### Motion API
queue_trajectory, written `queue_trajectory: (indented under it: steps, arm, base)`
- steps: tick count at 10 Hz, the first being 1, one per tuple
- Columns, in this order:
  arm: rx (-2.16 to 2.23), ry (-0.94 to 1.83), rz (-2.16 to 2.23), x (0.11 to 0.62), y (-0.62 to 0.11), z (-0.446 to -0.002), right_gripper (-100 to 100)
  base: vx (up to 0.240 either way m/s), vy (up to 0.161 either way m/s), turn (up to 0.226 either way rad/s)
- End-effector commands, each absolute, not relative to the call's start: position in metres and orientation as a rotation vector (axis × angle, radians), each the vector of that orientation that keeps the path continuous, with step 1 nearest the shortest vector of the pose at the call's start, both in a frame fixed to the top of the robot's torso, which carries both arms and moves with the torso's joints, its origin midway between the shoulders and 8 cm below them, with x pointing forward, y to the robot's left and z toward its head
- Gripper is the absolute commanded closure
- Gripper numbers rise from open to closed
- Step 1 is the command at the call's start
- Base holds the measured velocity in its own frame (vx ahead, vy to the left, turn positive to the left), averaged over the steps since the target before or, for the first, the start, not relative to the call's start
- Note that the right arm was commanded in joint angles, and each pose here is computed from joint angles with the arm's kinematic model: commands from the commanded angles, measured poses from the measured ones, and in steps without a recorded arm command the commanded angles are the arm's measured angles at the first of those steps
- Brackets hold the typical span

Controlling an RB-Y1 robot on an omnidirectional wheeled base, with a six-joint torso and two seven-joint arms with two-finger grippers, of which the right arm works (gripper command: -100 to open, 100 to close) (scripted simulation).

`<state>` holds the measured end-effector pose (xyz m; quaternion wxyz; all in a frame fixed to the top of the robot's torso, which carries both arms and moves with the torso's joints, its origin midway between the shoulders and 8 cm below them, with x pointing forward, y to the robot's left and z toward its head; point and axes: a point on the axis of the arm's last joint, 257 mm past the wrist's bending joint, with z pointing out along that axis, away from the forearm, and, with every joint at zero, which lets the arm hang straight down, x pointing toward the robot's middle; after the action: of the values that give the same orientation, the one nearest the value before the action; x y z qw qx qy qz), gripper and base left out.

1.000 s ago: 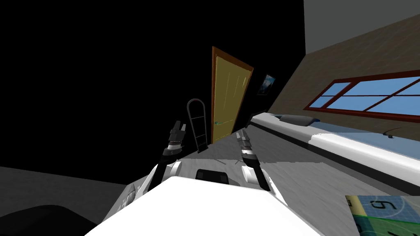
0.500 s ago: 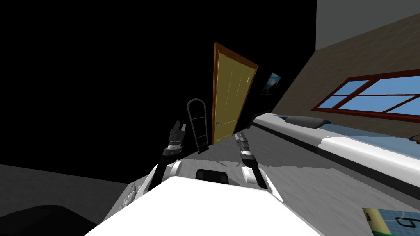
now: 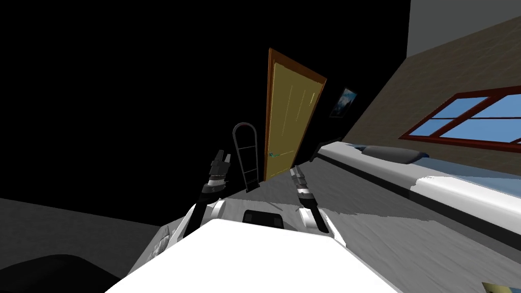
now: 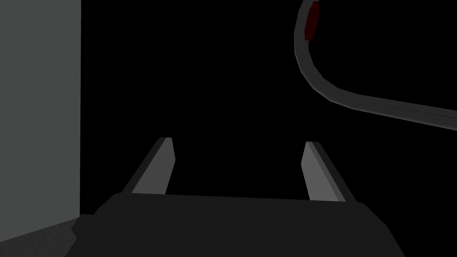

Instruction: Pull the door open

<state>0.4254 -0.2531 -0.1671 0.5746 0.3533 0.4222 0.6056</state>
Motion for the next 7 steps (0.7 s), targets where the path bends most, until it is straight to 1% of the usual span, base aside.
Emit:
queue_trajectory:
  steps: [1,2,4,5,7]
  arm:
    - [0.84,1.012,1.422,0.427,-0.254,-0.182,-100]
    - [0.841,1.025,1.429,0.428,-0.254,-0.189,-100]
    - [0.857,1.049,1.428,0.429,-0.256,-0.206,-100]
    - [0.852,1.058,1.437,0.43,-0.256,-0.21,-100]
    - [0.865,1.078,1.437,0.43,-0.258,-0.223,-100]
  base:
    - [0.062,-0.004,0.06]
    - [0.073,0.0,0.111]
    - [0.056,0.003,0.038]
    - [0.079,0.006,0.122]
    - [0.057,0.002,0.044]
